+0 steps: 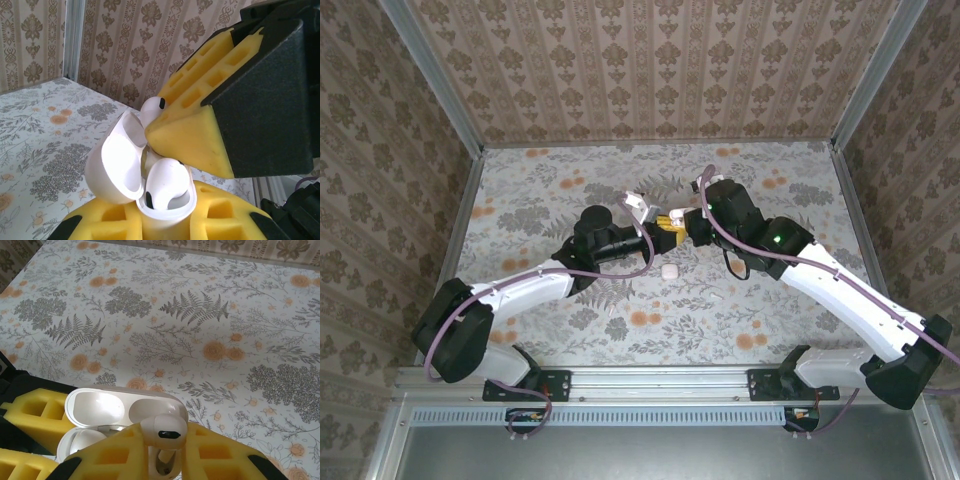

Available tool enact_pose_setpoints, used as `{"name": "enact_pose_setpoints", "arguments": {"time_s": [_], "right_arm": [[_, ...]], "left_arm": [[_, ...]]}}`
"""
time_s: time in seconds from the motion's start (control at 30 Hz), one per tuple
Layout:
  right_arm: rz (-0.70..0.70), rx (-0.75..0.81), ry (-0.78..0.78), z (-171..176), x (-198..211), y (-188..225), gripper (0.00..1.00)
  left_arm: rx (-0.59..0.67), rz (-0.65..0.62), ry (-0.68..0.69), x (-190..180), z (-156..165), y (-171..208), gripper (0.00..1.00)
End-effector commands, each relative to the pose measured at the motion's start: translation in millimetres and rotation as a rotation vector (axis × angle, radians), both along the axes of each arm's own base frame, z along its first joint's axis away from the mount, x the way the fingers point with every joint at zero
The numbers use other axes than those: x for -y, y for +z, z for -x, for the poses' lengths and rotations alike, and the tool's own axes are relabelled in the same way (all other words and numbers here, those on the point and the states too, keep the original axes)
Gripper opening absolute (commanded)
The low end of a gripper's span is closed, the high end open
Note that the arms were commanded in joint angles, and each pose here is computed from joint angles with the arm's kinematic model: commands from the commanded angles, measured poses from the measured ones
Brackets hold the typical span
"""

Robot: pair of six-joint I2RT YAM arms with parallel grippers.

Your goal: Insert wireless bluetooth earbuds into charging case

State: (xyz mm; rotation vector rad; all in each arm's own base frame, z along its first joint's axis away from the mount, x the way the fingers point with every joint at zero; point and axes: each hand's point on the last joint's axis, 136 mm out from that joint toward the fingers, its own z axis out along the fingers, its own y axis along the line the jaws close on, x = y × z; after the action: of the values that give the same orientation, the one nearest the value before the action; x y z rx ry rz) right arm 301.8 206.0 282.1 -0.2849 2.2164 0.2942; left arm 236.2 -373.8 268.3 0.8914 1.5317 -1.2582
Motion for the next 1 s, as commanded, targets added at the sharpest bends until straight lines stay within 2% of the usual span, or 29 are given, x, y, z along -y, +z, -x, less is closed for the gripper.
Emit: {"name": "enact_pose_setpoints", "arguments": {"time_s": [0.0,0.57,0.97], "right_arm": [[0.028,-0.002,0.007,0,0,-8,0.19],[-0.043,-0.085,0.060,21,-8,-25,0.24],[-0.074,-0.113,0.021,23,-6,-19,0.34]], "left_arm": [[0.032,0.056,-0.013,1,4,30,0.00],[0.035,0.051,0.001,-1,2,31,0.00],[0.052,0.047,0.012,-6,4,34,0.00]]}}
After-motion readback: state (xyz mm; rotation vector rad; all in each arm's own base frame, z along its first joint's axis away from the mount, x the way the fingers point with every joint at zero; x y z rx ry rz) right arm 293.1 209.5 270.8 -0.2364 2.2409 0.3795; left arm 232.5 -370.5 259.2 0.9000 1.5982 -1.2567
